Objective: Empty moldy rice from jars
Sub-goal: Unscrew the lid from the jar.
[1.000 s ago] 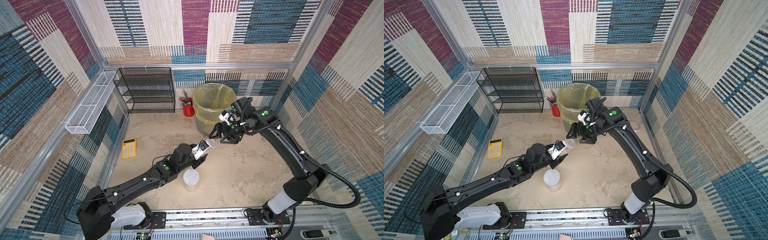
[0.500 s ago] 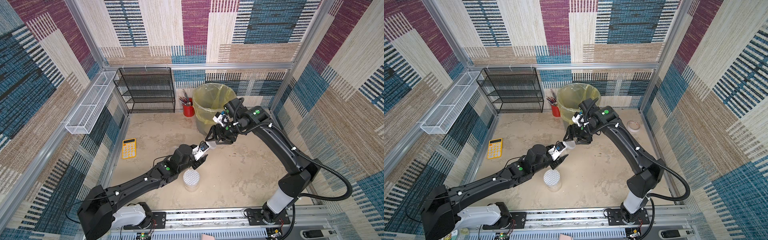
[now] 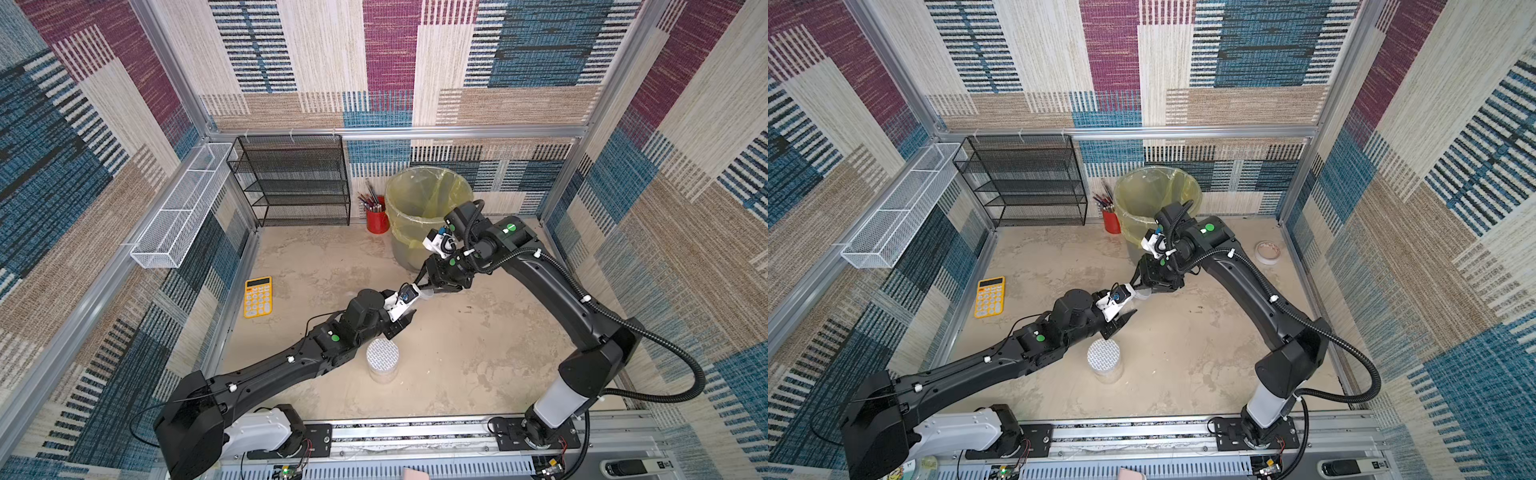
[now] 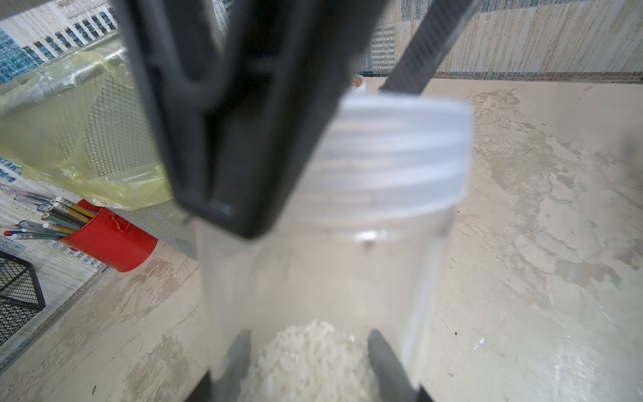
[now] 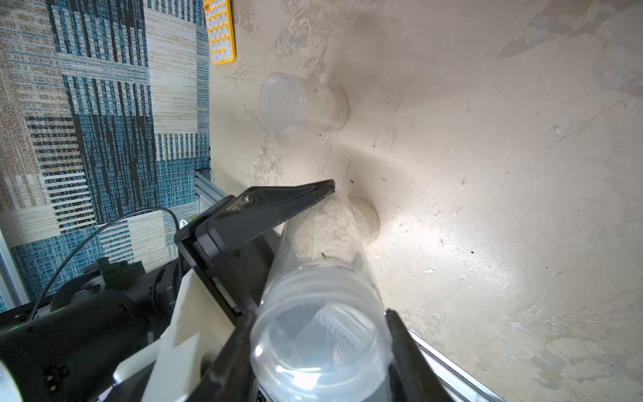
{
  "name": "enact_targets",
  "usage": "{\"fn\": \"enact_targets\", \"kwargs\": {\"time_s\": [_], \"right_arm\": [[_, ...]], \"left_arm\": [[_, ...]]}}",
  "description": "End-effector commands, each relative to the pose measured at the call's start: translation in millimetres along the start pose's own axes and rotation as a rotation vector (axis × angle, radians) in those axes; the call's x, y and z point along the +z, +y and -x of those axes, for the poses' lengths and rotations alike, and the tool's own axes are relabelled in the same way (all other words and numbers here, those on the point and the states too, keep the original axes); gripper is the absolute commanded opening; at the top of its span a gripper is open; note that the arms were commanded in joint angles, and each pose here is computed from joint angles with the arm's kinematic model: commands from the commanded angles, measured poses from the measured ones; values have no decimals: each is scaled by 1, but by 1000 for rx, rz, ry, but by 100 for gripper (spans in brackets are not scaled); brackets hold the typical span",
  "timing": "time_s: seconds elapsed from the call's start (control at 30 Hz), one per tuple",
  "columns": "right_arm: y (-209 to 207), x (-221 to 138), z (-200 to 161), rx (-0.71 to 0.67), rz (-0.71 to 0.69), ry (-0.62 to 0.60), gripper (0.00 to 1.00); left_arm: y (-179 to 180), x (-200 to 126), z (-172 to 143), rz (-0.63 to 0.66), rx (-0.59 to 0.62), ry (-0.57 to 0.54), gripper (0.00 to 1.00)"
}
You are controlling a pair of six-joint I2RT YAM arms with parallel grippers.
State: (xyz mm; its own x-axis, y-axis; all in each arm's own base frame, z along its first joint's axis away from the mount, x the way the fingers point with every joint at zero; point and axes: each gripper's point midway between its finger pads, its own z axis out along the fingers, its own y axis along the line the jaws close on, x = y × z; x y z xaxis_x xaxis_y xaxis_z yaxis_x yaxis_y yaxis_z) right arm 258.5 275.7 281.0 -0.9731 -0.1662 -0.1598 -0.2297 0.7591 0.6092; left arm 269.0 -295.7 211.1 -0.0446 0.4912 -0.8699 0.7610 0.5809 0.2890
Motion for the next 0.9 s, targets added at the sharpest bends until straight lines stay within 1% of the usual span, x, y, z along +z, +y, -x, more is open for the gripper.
{"fn": "enact_targets", "kwargs": {"time_s": [0.0,0.1,0.27,0.4,0.5,0.57,0.63,0.7,0.77,0.87], "right_arm": [[1,-4,1,-112,1,-25,36],[-4,-4,6,-153,-16,-70,33],[8,-6,5,-240,51,-90,33],[11,-7,19,-284,30,-126,33],[14,-15,28,-323,11,-170,32],[18,-17,28,-347,28,-183,31],[21,-20,32,-367,34,-213,32],[27,-19,32,-414,69,-227,38],[29,-19,33,-468,82,-248,39],[32,-15,29,-543,109,-240,39]], "left_arm": [[-7,-6,15,-52,-20,-67,16],[-10,-12,20,-81,-38,-106,14],[-14,-19,25,-115,-42,-119,14],[-19,-20,29,-151,-61,-140,13],[-22,-22,32,-175,-68,-150,12],[-22,-22,33,-178,-67,-150,12],[-23,-22,34,-180,-63,-149,12],[-23,-22,35,-184,-63,-152,11],[-23,-24,37,-189,-68,-164,11],[-24,-25,39,-203,-61,-158,10]]}}
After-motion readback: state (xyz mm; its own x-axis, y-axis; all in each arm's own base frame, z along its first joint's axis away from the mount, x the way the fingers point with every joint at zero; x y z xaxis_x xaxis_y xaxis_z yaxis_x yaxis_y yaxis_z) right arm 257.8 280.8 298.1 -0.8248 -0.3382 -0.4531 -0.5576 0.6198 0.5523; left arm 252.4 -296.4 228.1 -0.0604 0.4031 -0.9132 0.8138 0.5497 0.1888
